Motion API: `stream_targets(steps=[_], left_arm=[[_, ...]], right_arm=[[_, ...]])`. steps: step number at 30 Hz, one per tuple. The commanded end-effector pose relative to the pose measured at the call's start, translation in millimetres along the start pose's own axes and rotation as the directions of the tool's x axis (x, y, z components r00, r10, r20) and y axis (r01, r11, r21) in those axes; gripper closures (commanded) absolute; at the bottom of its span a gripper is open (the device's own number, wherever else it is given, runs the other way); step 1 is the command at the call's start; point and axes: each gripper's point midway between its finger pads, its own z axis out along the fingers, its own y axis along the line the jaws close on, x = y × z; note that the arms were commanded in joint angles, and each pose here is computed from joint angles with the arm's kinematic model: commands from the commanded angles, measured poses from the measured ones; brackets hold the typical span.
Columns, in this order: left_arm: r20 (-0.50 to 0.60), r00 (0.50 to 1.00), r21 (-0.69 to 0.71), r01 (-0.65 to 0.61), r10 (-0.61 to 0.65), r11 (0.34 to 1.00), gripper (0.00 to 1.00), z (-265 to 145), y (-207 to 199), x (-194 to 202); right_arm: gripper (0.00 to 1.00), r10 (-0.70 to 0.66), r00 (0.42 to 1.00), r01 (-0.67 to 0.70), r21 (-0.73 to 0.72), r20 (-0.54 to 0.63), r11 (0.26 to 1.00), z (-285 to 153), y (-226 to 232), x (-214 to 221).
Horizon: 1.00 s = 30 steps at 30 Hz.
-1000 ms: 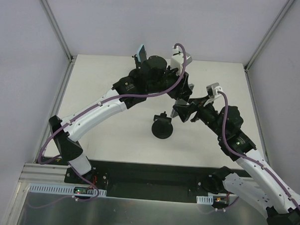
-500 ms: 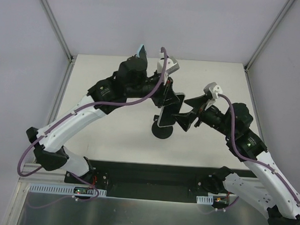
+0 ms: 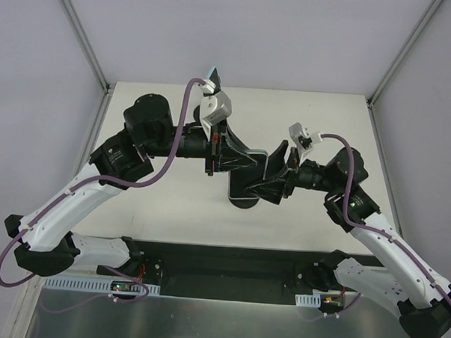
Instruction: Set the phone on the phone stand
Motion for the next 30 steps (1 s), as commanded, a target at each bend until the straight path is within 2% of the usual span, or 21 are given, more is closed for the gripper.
stream_targets(steps=[1, 3, 4, 6, 7, 12, 13, 15, 17, 18, 22, 30], left_arm=[[0.048, 0.999, 0.103, 0.016, -0.021, 0.995, 1.00, 10.5, -14.6, -12.3], [0.045, 0.999, 0.106, 0.026, -0.031, 0.994, 1.00, 14.6, -12.3, -10.8], [0.042, 0.998, 0.107, 0.032, -0.037, 0.994, 1.00, 17.5, -10.5, -9.5], [0.046, 0.998, 0.109, 0.037, -0.043, 0.993, 1.00, 19.8, -10.0, -11.5], [0.044, 0.998, 0.115, 0.040, -0.045, 0.993, 1.00, 21.4, -10.0, -11.8], [0.042, 0.999, 0.109, 0.015, -0.019, 0.994, 0.36, 10.3, -16.8, -16.9], [0.040, 0.999, 0.089, 0.001, -0.004, 0.996, 0.33, 8.6, -14.0, -15.9], [-0.005, 1.000, 0.068, 0.022, -0.022, 0.997, 0.35, 6.0, -11.2, -5.3], [-0.042, 0.999, 0.050, 0.034, -0.032, 0.998, 0.45, 5.8, -8.0, 0.5], [-0.082, 0.995, 0.035, 0.060, -0.057, 0.998, 0.53, 7.8, -3.7, 10.2], [-0.137, 0.988, 0.049, 0.082, -0.075, 0.995, 0.64, 12.8, -2.0, 21.1], [-0.201, 0.975, 0.126, 0.123, -0.096, 0.984, 0.72, 21.2, -8.2, 31.3]], right_arm=[[0.47, -0.049, 0.995, 0.057, -0.101, 0.083, 0.993, 5.5, 19.8, -25.2], [0.57, -0.046, 0.995, 0.054, -0.092, 0.086, 0.994, 6.7, 17.4, -25.6], [0.74, -0.054, 0.995, 0.062, -0.089, 0.090, 0.994, 6.6, 17.4, -25.9], [0.97, -0.064, 0.994, 0.072, -0.093, 0.086, 0.993, 6.4, 17.5, -23.8], [0.99, -0.080, 0.993, 0.088, -0.092, 0.085, 0.992, 5.8, 17.2, -22.4], [0.99, -0.106, 0.989, 0.109, -0.030, 0.100, 0.994, -3.0, 11.6, -21.8], [0.99, -0.109, 0.989, 0.113, -0.036, 0.100, 0.993, -3.8, 13.6, -21.7], [0.99, -0.107, 0.990, 0.112, -0.047, 0.098, 0.993, -4.0, 16.1, -22.0], [0.99, -0.103, 0.990, 0.109, -0.056, 0.094, 0.992, -3.3, 16.8, -21.0], [0.99, -0.100, 0.991, 0.106, -0.070, 0.089, 0.992, -3.1, 19.2, -20.9], [0.99, -0.089, 0.992, 0.097, -0.095, 0.085, 0.991, -1.5, 21.8, -20.2], [0.99, -0.088, 0.993, 0.095, -0.102, 0.075, 0.990, -0.3, 20.0, -17.6]])
